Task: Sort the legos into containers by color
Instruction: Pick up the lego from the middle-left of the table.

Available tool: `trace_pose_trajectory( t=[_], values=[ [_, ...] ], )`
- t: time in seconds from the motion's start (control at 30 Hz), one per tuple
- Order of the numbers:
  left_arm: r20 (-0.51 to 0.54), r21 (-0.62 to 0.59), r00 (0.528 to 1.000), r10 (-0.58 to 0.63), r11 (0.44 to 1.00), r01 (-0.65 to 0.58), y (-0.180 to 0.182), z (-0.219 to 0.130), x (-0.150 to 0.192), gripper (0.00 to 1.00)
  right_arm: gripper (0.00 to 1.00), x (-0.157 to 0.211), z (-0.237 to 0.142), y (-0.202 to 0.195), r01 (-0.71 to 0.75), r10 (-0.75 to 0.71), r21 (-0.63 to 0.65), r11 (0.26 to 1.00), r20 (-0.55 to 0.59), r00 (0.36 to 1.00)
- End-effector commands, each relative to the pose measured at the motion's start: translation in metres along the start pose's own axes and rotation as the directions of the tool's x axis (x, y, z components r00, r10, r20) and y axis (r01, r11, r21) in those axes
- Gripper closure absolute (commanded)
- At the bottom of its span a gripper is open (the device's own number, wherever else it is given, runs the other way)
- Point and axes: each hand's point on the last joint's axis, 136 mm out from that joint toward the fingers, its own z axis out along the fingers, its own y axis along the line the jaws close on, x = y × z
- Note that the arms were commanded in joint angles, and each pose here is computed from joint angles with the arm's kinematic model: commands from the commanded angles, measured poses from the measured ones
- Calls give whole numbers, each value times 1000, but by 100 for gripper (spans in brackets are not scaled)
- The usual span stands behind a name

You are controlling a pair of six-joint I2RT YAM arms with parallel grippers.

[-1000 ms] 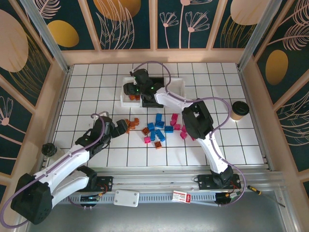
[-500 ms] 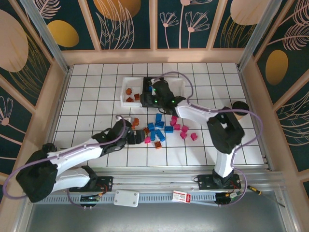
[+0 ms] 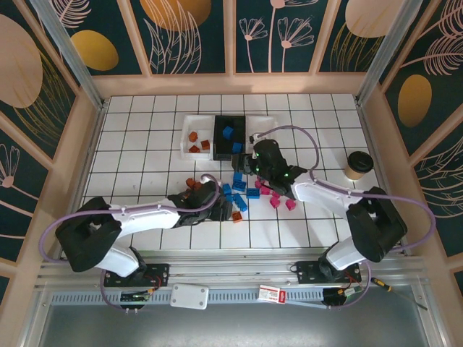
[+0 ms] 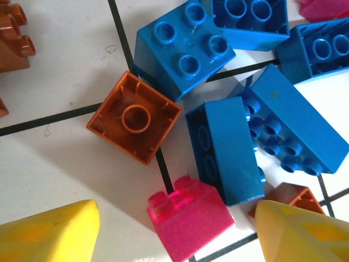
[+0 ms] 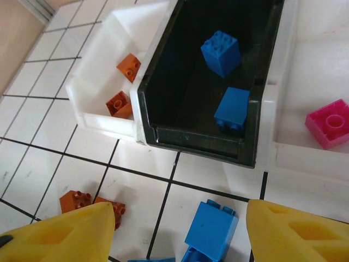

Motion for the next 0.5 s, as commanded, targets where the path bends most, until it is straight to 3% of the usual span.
trace_pose_trajectory(
  t=[0.0, 0.17, 0.33, 0.37, 0.47],
  values=[
    [-2, -33, 999, 39, 999, -39, 0, 7, -1, 28, 34, -19, -16, -2, -33, 33, 1, 999, 89, 996],
    [-17, -61, 999, 36, 997, -37, 5, 14, 5, 47, 34, -22, -23, -8, -41, 40, 10, 999, 105, 994],
    [-6, -59, 1000, 22, 998, -22, 8, 6, 5, 59, 34, -26, -27, -11, -47, 45, 16, 999, 121, 992],
    [-7, -59, 1000, 18, 998, -19, 9, 5, 7, 60, 34, -27, -27, -11, -46, 44, 16, 999, 121, 992],
    [-17, -75, 1000, 8, 997, -9, 16, 4, 13, 46, 34, -27, -26, -11, -48, 46, 12, 999, 120, 992]
  ],
)
